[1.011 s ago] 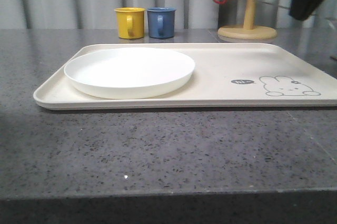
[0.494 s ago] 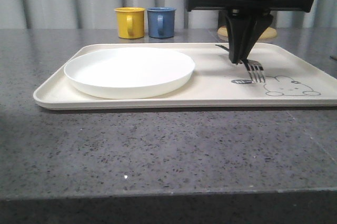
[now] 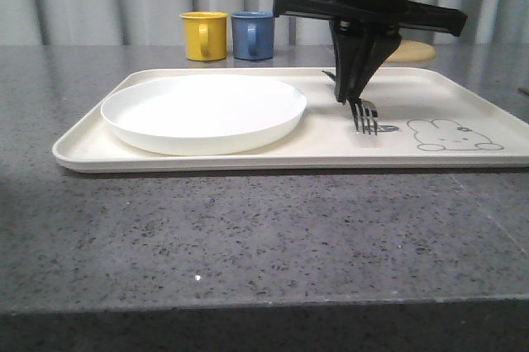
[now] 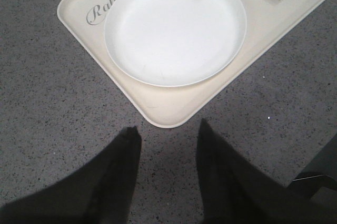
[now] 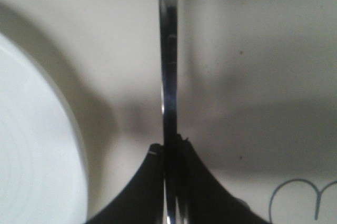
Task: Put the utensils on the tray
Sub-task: 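Lower the fork onto the tray beside the plate and release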
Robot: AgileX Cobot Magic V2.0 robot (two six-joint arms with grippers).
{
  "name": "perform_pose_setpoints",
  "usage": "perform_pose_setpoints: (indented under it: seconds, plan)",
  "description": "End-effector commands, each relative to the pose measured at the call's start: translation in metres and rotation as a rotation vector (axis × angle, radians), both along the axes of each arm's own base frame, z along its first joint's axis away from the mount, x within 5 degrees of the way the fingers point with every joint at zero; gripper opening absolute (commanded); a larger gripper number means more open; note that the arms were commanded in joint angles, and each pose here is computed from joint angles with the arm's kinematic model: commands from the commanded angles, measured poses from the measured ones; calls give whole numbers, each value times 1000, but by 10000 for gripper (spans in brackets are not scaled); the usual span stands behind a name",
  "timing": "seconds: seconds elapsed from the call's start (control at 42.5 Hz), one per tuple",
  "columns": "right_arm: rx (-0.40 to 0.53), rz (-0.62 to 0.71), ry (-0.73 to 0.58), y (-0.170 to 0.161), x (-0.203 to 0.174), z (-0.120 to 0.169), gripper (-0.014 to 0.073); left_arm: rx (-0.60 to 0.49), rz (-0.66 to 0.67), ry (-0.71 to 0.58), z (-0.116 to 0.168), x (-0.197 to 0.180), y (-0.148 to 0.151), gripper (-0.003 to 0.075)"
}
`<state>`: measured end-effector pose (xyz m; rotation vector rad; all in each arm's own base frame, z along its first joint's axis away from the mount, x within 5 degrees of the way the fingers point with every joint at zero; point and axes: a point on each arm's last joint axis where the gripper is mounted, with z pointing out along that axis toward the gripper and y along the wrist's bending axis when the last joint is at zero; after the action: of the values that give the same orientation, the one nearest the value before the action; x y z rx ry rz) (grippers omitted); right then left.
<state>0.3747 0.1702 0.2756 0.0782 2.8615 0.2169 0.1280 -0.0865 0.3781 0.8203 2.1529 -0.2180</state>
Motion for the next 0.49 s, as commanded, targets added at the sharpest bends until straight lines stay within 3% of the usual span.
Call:
perform_pose_setpoints:
  seconds: [0.0,0.259,0.47]
  plan:
    - [41,-2,-86,-1,-1,26,27,-71,3,-72,14,0,-2,258]
    - [43,-3,-72,0,0,23,302,-71,3,-72,14,0,-2,258]
    - [11,85,-81,-4,-7,33,330,-71,3,-72,14,0,-2,258]
